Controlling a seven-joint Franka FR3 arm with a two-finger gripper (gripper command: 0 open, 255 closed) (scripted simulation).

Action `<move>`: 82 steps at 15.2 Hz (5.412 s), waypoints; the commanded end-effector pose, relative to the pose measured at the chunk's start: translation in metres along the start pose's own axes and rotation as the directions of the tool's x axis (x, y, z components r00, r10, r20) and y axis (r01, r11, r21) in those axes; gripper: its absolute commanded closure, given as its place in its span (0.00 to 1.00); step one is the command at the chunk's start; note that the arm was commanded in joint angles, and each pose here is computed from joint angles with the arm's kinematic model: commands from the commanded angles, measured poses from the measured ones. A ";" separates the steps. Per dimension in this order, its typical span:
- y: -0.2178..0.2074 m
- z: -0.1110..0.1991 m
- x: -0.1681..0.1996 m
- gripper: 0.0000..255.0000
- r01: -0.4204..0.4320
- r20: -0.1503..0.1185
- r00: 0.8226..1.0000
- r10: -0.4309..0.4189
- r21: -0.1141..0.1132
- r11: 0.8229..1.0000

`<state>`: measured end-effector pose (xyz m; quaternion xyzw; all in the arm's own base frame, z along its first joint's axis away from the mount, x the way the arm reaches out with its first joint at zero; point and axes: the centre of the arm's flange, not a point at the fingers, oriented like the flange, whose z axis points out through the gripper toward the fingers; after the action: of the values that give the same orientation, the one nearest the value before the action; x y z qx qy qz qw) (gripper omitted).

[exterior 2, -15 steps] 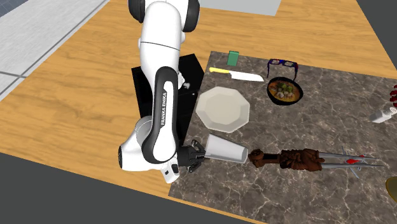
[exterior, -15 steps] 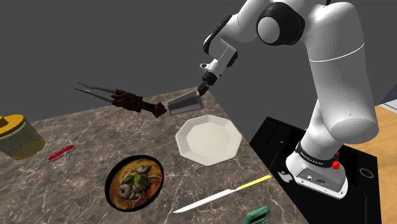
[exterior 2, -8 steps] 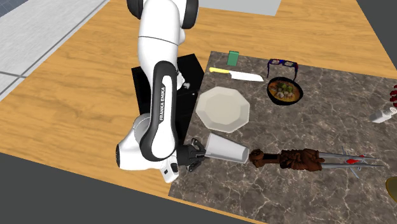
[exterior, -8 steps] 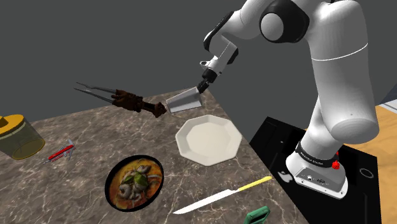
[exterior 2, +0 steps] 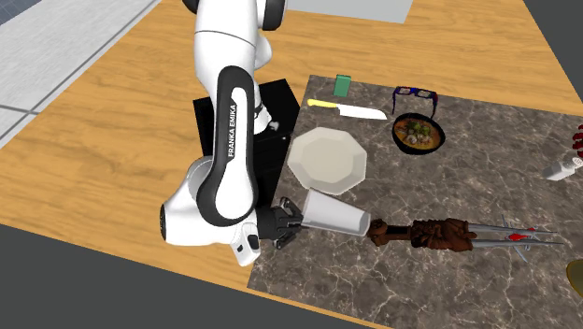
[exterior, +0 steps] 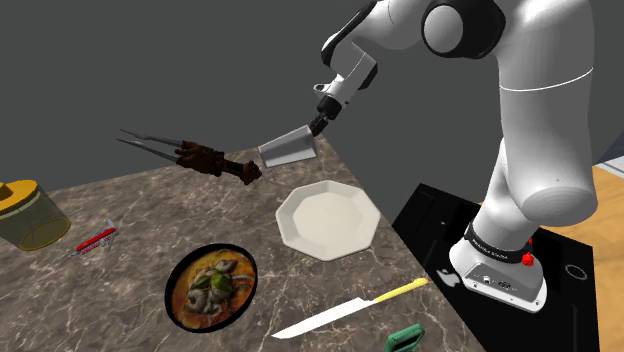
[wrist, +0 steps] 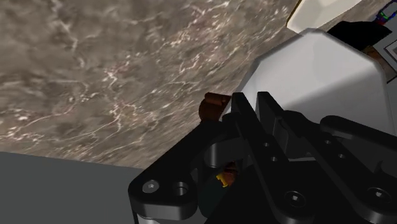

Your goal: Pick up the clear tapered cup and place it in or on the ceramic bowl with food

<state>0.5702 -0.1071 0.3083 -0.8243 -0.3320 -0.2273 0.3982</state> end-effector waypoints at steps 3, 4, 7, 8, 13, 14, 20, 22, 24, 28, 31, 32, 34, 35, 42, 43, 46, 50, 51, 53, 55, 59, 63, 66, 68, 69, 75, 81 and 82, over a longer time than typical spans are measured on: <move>-0.011 -0.012 0.013 1.00 0.000 0.000 1.000 0.000 0.000 1.000; -0.013 -0.015 0.017 1.00 0.000 0.000 1.000 0.000 0.000 1.000; -0.021 -0.024 0.027 1.00 0.000 0.000 1.000 0.000 0.000 1.000; -0.024 -0.027 0.030 1.00 0.000 0.000 1.000 0.000 0.000 1.000; -0.038 -0.043 0.047 1.00 0.000 0.000 1.000 0.000 0.000 1.000; -0.040 -0.046 0.050 1.00 0.000 0.000 1.000 0.000 0.000 1.000; -0.056 -0.064 0.071 1.00 0.000 0.000 1.000 0.000 0.000 1.000; -0.066 -0.056 0.073 1.00 0.000 0.000 1.000 0.000 0.000 1.000; -0.085 -0.037 0.074 1.00 0.000 0.000 1.000 0.000 0.000 1.000; -0.122 0.001 0.078 1.00 0.000 0.000 1.000 0.000 0.000 1.000; -0.149 0.029 0.080 1.00 0.000 0.000 1.000 0.000 0.000 1.000; -0.158 0.039 0.081 1.00 0.000 0.000 1.000 0.000 0.000 1.000; -0.177 0.058 0.083 1.00 0.000 0.000 1.000 0.000 0.000 1.000; -0.186 0.067 0.083 1.00 0.000 0.000 1.000 0.000 0.000 1.000; -0.250 0.133 0.089 1.00 0.000 0.000 1.000 0.000 0.000 1.000; -0.259 0.143 0.090 1.00 0.000 0.000 1.000 0.000 0.000 1.000; -0.287 0.171 0.093 1.00 0.000 0.000 1.000 0.000 0.000 1.000; -0.324 0.209 0.096 1.00 0.000 0.000 1.000 0.000 0.000 1.000; -0.333 0.218 0.097 1.00 0.000 0.000 1.000 0.000 0.000 1.000; -0.351 0.237 0.098 1.00 0.000 0.000 1.000 0.000 0.000 1.000; -0.363 0.254 0.096 1.00 0.000 0.000 1.000 0.000 0.000 1.000; -0.352 0.267 0.083 1.00 0.000 0.000 1.000 0.000 0.000 1.000; -0.341 0.279 0.069 1.00 0.000 0.000 1.000 0.000 0.000 1.000; -0.335 0.286 0.061 1.00 0.000 0.000 1.000 0.000 0.000 1.000; -0.335 0.286 0.061 1.00 0.000 0.000 1.000 0.000 0.000 1.000; -0.335 0.286 0.061 1.00 0.000 0.000 1.000 0.000 0.000 1.000; -0.335 0.286 0.061 0.00 0.000 0.000 1.000 0.000 0.000 1.000; -0.335 0.260 0.061 0.00 0.000 0.000 1.000 0.000 0.000 1.000; -0.335 0.247 0.061 0.00 0.000 0.000 1.000 0.000 0.000 1.000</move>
<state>0.3950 0.2781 0.3657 -0.8242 -0.3316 -0.2275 0.3986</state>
